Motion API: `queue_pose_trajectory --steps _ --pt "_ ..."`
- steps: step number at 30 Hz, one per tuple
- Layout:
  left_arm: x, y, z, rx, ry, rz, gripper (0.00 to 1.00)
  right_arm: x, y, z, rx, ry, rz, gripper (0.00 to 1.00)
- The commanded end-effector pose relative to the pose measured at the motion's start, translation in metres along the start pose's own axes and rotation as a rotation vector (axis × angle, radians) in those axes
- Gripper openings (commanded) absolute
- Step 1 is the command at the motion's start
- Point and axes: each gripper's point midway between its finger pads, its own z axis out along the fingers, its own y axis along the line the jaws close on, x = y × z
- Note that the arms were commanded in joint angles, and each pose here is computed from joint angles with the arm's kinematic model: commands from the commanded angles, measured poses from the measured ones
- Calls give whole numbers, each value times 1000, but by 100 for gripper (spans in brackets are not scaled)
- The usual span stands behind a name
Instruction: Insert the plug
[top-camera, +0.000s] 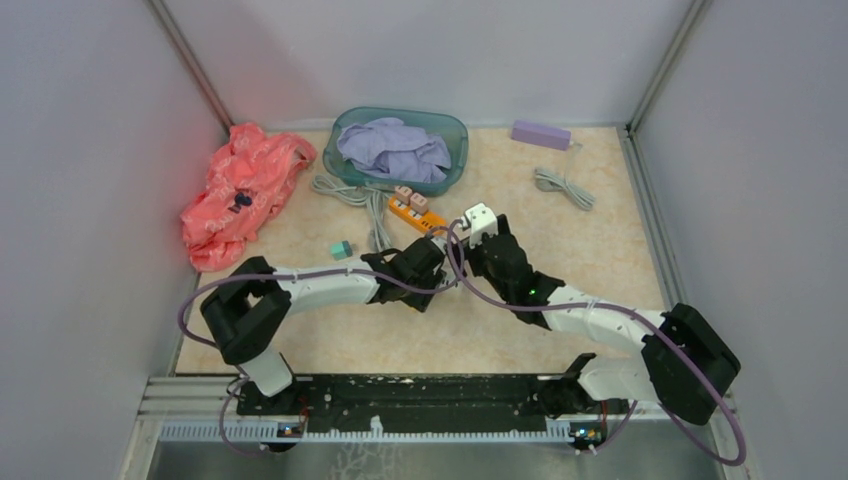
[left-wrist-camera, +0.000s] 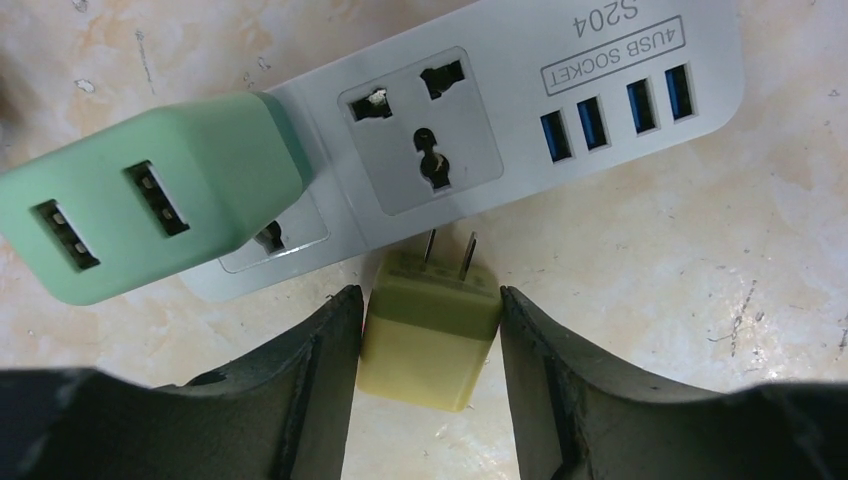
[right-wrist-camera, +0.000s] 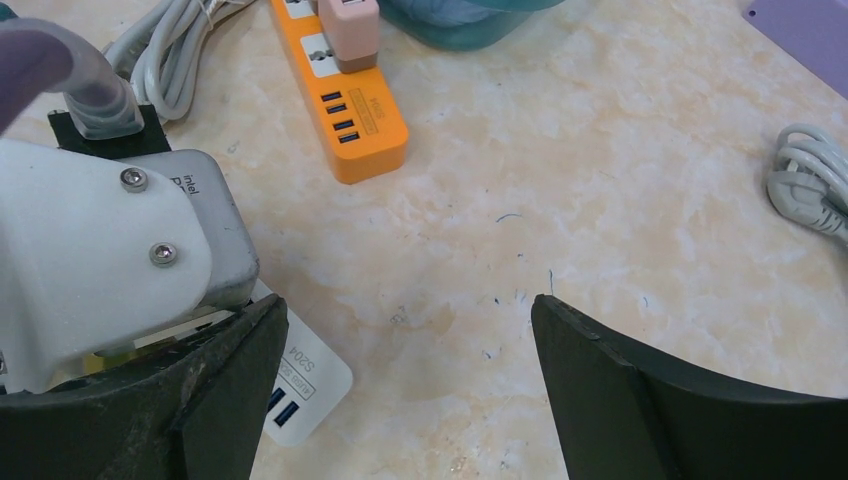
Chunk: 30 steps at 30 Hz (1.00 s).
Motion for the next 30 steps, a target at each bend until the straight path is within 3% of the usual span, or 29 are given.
queue_pose_trajectory --steps 1,9,16,30 --pt "4 -2 2 -27 34 5 57 -19 -2 1 19 -72 35 91" --pt "4 -3 4 -42 44 -52 42 -15 -14 -3 81 -66 49 91" --pt "-4 -12 -14 -1 16 -186 35 -20 -20 -9 106 -98 101 95" --pt "-52 -10 -72 183 -236 -599 29 -32 -11 -11 63 -144 192 99"
